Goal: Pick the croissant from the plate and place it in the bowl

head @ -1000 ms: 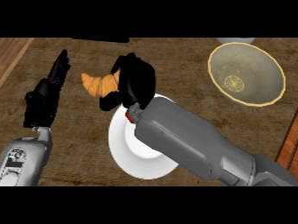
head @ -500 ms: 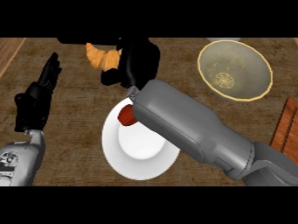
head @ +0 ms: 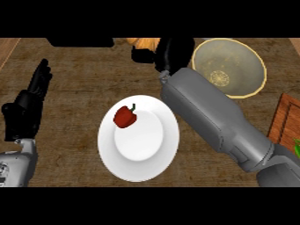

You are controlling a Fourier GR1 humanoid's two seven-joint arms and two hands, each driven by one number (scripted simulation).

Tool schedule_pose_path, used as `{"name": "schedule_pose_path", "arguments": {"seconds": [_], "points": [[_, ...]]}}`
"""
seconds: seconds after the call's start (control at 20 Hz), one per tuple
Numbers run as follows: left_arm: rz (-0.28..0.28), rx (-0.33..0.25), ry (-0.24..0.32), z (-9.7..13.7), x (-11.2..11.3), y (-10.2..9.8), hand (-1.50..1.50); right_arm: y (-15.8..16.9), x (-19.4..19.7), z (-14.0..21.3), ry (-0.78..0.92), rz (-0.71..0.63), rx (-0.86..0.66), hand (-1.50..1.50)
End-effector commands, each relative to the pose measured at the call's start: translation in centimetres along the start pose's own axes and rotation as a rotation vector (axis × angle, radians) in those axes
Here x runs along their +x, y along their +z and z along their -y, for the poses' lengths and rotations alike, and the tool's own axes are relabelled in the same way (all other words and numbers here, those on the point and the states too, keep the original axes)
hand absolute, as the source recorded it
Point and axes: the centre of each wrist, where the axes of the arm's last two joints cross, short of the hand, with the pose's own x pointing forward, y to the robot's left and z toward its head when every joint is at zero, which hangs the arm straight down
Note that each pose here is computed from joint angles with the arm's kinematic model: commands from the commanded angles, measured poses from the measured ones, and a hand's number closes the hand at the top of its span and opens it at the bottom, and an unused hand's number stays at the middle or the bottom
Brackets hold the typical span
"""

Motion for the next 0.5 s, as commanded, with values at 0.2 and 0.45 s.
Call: {"name": "schedule_pose_path", "arguments": {"seconds": [0.2, 0.45], "points": [[0.011, 0.014, 0.005, 0.2, 1.6, -1.0, 0.00, -6.8, -7.8, 3.6, 0.002, -0.100, -0.187, 1.50], [0.018, 0.000, -0.013, -0.7, -1.1, -0.1, 0.00, -8.2, -12.9, 3.7, 0.175, -0.117, -0.237, 1.50]]}}
